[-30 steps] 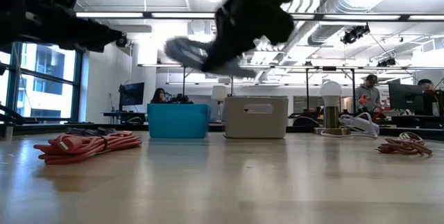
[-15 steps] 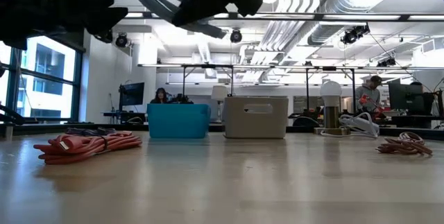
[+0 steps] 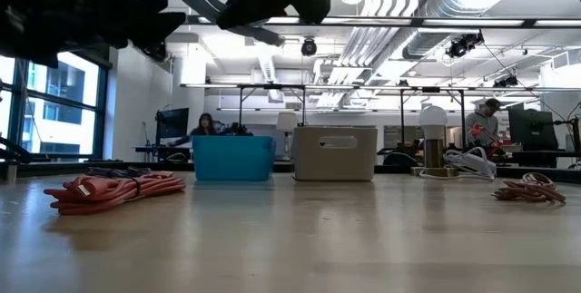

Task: Pick & Place USB Port
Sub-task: Put the light blue HDMI cable into the blue bin

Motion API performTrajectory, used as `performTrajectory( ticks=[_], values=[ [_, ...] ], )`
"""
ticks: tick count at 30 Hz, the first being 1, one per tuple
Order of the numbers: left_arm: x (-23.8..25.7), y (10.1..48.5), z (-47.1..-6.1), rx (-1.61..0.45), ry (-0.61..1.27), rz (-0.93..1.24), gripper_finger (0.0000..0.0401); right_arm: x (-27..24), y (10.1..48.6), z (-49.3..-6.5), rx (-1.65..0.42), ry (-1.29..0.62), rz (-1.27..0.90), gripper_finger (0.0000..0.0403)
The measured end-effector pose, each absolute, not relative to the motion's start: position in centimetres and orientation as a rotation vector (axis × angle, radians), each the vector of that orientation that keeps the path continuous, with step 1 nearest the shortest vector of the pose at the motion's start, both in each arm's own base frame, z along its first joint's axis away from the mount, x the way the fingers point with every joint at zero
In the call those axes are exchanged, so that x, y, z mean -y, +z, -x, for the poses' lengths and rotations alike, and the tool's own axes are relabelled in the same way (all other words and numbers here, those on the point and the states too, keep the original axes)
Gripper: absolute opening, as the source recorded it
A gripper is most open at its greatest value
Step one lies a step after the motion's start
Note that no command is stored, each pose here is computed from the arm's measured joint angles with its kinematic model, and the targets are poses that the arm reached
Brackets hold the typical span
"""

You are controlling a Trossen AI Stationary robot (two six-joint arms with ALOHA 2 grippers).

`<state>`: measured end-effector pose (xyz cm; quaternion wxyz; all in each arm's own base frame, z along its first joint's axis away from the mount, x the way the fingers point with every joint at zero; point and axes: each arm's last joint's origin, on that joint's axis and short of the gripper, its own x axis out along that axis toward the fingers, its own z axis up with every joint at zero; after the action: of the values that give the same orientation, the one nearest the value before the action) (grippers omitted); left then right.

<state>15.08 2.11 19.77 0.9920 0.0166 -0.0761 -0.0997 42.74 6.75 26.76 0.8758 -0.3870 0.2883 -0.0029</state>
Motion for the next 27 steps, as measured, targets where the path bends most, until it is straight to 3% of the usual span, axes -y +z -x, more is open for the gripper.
performTrajectory(
  ticks=[13, 27],
  values=[
    [-2.6, 21.3, -18.2, 0.104, -0.268, -0.041, 0.0186, -6.2, 26.6, -42.8, -0.612, -0.010, 0.803, 0.0034],
    [-1.7, 21.0, -18.4, 0.076, -0.364, -0.047, 0.0186, -5.8, 26.3, -42.5, -0.670, -0.045, 0.821, 0.0034]
  ],
)
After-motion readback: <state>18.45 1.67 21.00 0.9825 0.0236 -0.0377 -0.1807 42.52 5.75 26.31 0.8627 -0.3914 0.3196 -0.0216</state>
